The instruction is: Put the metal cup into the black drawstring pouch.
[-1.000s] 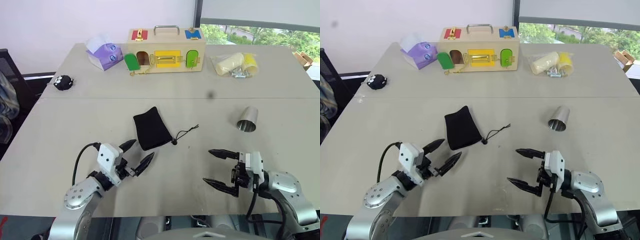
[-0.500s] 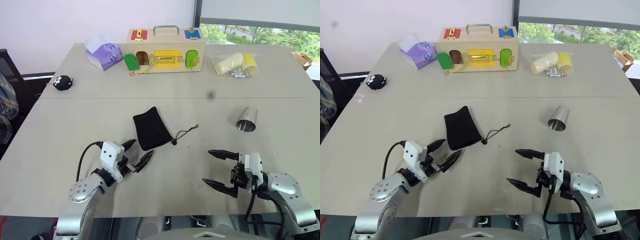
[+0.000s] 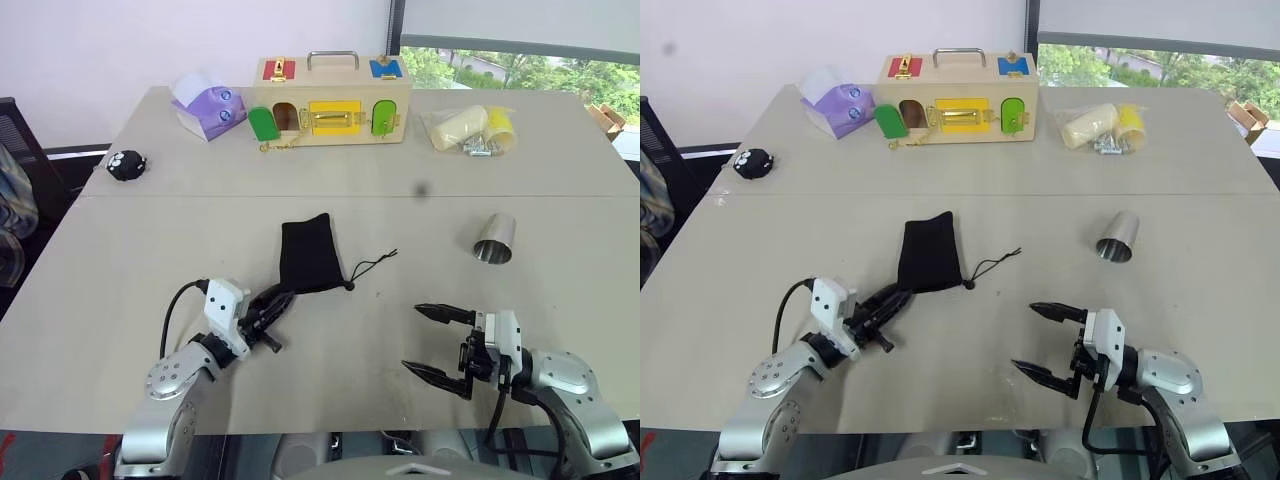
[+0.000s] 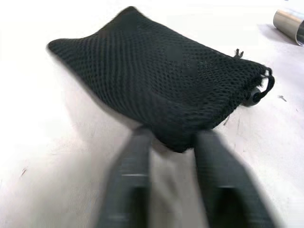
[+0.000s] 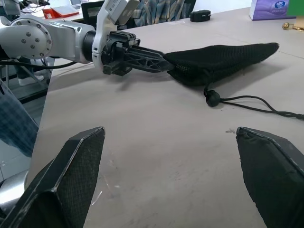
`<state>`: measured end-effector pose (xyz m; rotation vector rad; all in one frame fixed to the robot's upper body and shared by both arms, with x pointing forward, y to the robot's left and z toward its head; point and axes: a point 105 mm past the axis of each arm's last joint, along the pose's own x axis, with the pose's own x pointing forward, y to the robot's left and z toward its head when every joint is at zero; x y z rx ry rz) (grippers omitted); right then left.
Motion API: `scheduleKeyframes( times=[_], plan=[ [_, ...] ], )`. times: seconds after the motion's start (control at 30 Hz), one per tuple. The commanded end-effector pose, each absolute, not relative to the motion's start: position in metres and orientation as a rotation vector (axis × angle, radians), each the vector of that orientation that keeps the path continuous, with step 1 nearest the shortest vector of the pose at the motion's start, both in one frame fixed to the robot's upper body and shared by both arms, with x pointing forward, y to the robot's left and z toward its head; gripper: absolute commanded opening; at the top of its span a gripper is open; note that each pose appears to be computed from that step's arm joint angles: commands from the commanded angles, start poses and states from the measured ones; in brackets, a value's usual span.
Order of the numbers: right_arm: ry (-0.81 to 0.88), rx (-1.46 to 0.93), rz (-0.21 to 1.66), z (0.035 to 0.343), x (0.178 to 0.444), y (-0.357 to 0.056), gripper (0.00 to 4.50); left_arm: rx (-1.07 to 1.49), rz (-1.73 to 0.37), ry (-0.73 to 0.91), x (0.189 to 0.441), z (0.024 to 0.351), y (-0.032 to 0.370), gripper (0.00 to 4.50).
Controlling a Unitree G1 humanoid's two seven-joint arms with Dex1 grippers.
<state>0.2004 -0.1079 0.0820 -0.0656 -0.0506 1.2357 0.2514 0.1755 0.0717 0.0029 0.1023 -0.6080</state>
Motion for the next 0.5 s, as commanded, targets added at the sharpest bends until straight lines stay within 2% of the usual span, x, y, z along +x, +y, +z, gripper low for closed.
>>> scheduleKeyframes(
  times=[0.03, 0.3, 0.4, 0.5],
  plan=[
    [-0.083, -0.071, 1.226, 0.088, 0.199, -0.108, 4.50, 0.002, -0.615, 0.082, 0.252, 0.077, 0.176, 0.04],
    [-0.103, -0.077, 1.175, 0.092, 0.204, -0.114, 4.50, 0.046, -0.577, 0.079, 0.262, 0.077, 0.176, 0.04],
    [-0.121, -0.061, 0.986, 0.092, 0.223, -0.134, 4.50, 0.031, -0.529, 0.040, 0.275, 0.085, 0.173, 0.04],
    [-0.115, -0.083, 0.720, 0.088, 0.246, -0.165, 4.50, -0.008, -0.523, 0.015, 0.284, 0.095, 0.165, 0.04]
  ],
)
